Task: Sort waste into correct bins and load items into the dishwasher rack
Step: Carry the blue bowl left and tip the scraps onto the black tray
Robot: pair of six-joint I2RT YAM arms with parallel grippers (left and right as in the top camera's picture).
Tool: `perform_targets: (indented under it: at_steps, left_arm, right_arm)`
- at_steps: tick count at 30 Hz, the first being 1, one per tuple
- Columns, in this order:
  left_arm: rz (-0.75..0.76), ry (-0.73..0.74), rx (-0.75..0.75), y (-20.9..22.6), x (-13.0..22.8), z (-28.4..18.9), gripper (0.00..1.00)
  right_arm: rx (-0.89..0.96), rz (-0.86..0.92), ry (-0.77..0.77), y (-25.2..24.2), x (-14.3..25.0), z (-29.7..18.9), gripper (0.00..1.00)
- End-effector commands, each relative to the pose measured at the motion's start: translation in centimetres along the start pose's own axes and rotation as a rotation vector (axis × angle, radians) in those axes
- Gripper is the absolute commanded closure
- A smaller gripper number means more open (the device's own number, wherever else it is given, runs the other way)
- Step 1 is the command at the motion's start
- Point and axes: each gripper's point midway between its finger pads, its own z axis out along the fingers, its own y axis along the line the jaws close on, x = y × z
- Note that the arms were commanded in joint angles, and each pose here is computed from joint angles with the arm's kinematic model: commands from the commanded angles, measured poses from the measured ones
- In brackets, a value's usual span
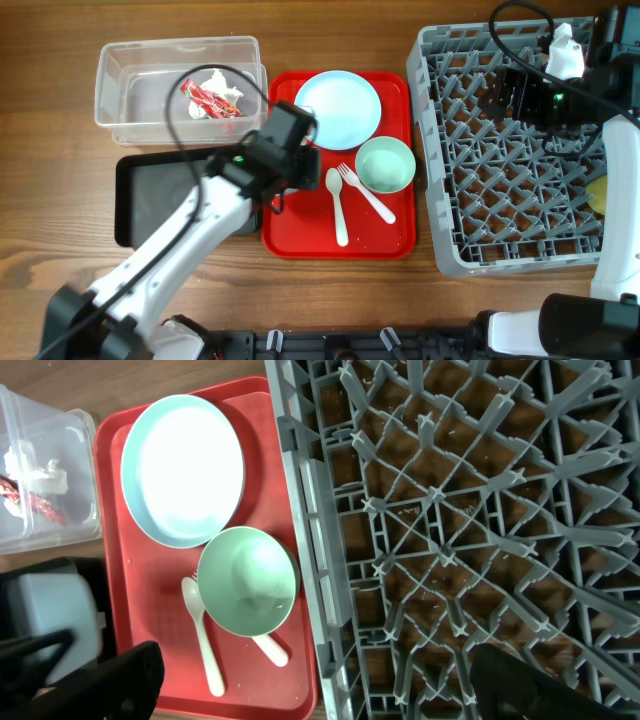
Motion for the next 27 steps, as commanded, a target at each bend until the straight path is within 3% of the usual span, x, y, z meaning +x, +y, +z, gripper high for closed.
perform_targets:
  at_steps: [1,8,15,22,27]
  left_arm:
    - [-0.104,-0.011,0.052,2.3,-0.7,-2.7,0.96]
    - [-0.307,0.061,0.354,6.3,-0.4,-4.4,0.96]
    - [-0.475,0.013,0.739,9.6,0.4,-5.9,0.96]
    - [-0.689,-0.053,1.158,11.3,-1.1,-7.9,0.96]
    - [-0.749,-0.05,1.16,12.4,-1.0,-7.4,0.96]
  right_arm:
    - [0.009,-0.017,0.007,-0.1,0.1,0.2,0.0]
    - [0.009,-0.018,0.008,-0.1,0.1,0.2,0.0]
    - [0.009,-0.017,0.011,-0.1,0.2,0.2,0.0]
    - [0.009,-0.019,0.014,-0.1,0.3,0.2,0.0]
    - [0.009,-0.031,0.015,-0.1,0.3,0.2,0.0]
